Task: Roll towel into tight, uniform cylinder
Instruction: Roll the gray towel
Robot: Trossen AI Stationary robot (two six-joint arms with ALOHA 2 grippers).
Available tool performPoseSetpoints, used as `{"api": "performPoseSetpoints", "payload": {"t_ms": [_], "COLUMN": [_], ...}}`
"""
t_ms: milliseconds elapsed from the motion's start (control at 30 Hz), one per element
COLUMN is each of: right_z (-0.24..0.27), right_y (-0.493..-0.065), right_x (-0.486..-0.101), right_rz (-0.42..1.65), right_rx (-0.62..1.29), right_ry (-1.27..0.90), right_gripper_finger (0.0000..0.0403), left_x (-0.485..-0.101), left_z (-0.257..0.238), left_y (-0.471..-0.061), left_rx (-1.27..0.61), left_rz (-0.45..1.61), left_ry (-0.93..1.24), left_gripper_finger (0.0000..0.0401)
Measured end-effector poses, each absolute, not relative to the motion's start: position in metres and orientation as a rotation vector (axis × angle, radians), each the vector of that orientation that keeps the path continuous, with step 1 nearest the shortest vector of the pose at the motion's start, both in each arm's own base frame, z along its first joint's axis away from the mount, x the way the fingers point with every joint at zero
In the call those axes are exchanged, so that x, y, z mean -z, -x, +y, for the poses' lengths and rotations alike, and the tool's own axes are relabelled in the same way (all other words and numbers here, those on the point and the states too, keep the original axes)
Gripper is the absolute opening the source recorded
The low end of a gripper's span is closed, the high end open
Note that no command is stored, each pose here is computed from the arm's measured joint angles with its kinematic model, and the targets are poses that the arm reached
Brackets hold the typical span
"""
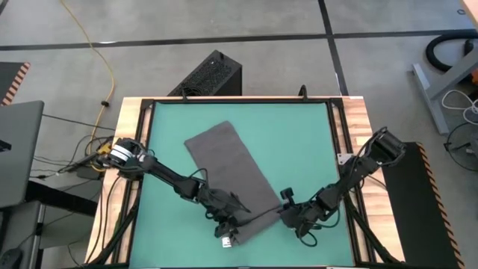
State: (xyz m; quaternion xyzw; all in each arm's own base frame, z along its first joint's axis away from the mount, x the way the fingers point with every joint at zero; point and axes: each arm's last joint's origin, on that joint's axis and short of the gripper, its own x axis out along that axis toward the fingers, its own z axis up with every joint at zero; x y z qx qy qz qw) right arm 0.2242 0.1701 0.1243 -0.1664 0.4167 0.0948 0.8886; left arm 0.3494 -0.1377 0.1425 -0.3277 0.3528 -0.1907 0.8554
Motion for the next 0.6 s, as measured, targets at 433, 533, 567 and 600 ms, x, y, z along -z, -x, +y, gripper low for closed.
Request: {"api": "performPoseSetpoints", "payload": {"t_ms": [433,533,567,600], "right_z": [0.152,0.145,0.142,0.139], "right_y": [-0.24,-0.245,-0.247,-0.249], "right_x": [-0.125,-0.125,-0.125,-0.125], "right_rz": [0.985,1.0,1.004,1.009], "right_rx": [-0.17,-0.163,-0.162,-0.163], "right_ry": [-0.127,-0.219,-0.251,-0.28], "right_gripper_finger": [0.0048,0.005,0.005,0.005], "left_x": [-0.199,-0.212,-0.214,-0.217], "left_z": [-0.135,-0.14,-0.143,-0.145], "left_y": [-0.315,-0.31,-0.309,-0.308], "left_rx": [0.24,0.213,0.213,0.22], "left_rz": [0.668,0.586,0.565,0.546], "left_ry": [0.418,0.373,0.36,0.352], "left_gripper_finger": [0.0151,0.0151,0.0151,0.0151]}}
